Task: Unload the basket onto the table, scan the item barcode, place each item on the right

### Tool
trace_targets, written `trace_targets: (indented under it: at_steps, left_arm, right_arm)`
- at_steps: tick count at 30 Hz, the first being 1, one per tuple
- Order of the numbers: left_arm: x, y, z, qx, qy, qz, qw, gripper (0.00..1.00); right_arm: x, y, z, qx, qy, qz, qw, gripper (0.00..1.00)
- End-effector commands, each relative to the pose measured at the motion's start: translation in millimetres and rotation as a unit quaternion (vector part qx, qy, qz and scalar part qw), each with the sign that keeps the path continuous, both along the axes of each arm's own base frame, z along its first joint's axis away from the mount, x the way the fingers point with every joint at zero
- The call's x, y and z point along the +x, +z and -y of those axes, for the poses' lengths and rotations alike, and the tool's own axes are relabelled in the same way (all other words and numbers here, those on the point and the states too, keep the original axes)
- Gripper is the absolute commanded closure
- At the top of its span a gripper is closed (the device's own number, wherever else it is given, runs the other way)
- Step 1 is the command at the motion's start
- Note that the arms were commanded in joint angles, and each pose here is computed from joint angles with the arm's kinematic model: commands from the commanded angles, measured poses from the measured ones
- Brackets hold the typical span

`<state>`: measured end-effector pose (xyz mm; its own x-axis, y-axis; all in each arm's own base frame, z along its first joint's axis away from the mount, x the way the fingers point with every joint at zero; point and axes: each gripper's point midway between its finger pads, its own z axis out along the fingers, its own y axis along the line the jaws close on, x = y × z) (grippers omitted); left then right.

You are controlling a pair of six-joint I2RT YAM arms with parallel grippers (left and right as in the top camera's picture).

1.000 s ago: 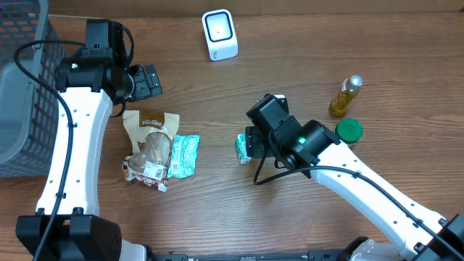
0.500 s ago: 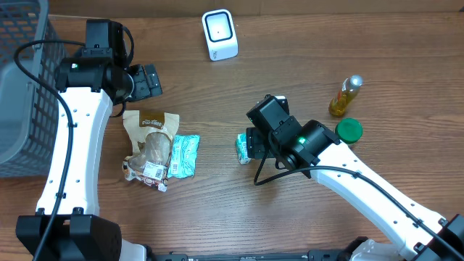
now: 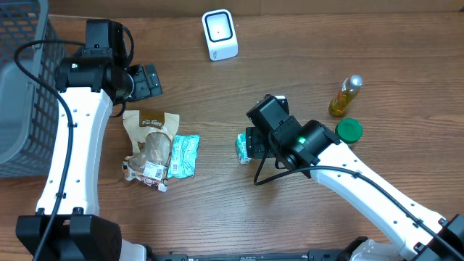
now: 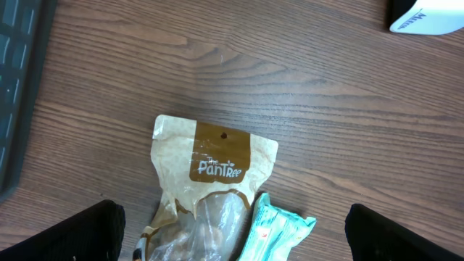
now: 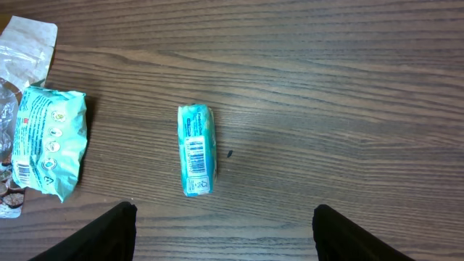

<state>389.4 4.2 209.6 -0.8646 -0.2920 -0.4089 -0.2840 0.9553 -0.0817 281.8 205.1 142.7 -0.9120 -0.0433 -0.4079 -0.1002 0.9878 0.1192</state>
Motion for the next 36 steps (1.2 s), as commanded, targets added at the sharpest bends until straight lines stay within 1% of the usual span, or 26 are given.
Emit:
trace_targets:
  at_steps: [1,8,23,33,34,36]
  left_arm:
    - [2.4,7.1,-2.4,0.007,-0.004,0.011,1.0,0.0]
    - [2.4,7.1,-2.4,0.007,-0.004,0.011,1.0,0.0]
    - [2.4,7.1,-2.4,0.007,-0.004,0.011,1.0,0.0]
    - [2.3,7.1,-2.4,0.007,-0.004,0.011,1.0,0.0]
    - [2.5,7.1,-1.4,0.003,-0.002,0.011,1.0,0.0]
    - [0.0,5.7,10.4,-0.034,-0.004,0.006,0.999,0.0]
  right_arm:
    - [2.9,2.3,1.1,0.0,-0.005,0.006,1.0,0.24]
    - [2.9,2.3,1.1,0.0,-0.005,0.006,1.0,0.21]
    - [3.0,2.2,1.1,0.0,-0.005,0.006,1.0,0.2]
    - [4.4,0.6,3.9,-0.007,-0.009,0.01,1.0,0.12]
    - [4.4,0.2,4.0,-0.008,-0.009,0.01,1.0,0.12]
    - [4.2,0.1,4.0,-0.008,-0.009,0.01,1.0,0.11]
